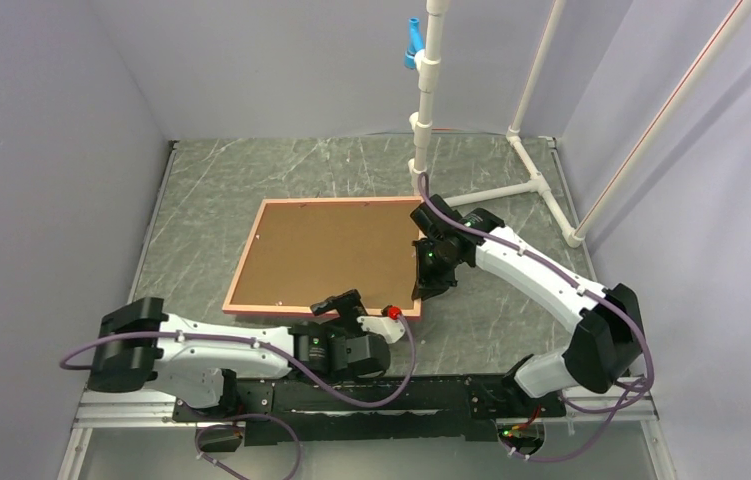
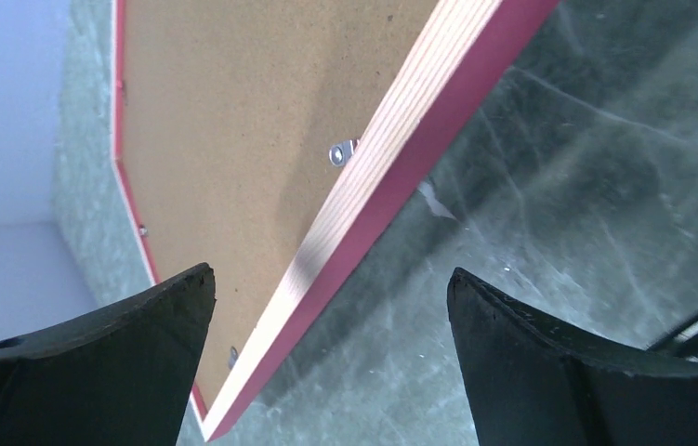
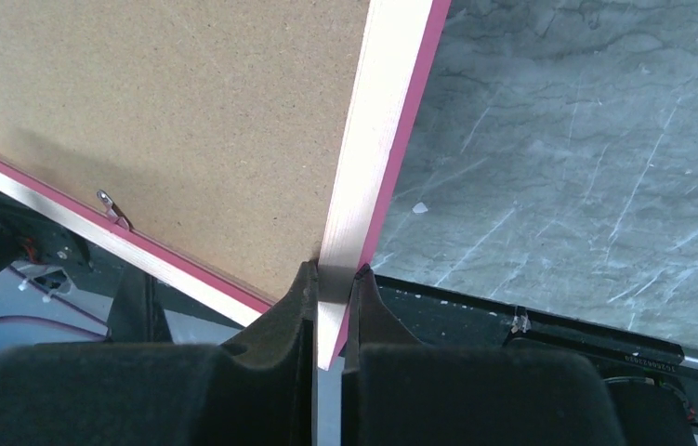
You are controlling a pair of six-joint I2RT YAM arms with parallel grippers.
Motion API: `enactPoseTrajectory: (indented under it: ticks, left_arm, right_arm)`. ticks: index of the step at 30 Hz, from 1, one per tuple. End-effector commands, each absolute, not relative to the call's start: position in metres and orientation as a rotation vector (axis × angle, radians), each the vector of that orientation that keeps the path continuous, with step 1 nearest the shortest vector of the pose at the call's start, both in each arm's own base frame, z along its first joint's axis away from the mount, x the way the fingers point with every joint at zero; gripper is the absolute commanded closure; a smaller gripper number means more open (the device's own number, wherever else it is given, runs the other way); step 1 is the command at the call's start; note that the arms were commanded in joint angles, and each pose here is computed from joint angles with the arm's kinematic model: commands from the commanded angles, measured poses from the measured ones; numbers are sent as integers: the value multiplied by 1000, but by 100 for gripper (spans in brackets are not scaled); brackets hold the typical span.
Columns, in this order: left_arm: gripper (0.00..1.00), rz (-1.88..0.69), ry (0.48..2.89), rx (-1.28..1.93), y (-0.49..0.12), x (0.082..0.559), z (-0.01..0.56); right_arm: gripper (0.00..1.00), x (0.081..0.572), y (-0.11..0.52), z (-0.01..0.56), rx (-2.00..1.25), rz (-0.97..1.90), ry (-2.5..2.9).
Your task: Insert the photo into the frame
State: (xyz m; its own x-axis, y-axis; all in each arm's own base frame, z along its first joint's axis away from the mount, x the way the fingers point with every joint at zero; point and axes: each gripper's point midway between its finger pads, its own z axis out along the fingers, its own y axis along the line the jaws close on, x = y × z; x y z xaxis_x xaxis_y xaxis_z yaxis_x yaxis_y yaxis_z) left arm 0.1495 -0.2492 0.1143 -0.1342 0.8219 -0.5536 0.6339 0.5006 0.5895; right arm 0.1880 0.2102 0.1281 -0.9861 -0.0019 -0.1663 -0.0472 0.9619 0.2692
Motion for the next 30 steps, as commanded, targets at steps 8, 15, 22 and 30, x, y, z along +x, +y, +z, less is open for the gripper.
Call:
enactPoseTrajectory:
  ticks: [8,15,22,30]
  left_arm:
    - [8,577,1754,1012,-236,175,133]
    - [37,655,1710,940,-230,181,153]
    - [71,636,1706,957,-231,181,160]
    - [96,610,1709,964,-227,177,183]
  right_arm:
    - [100,182,239,183,-156,745,2799]
    - [100,177,237,181,-154,762,2802]
    - [84,181,242,191,-145,821,2729]
    - [19,204,232,247,-131,826,2433]
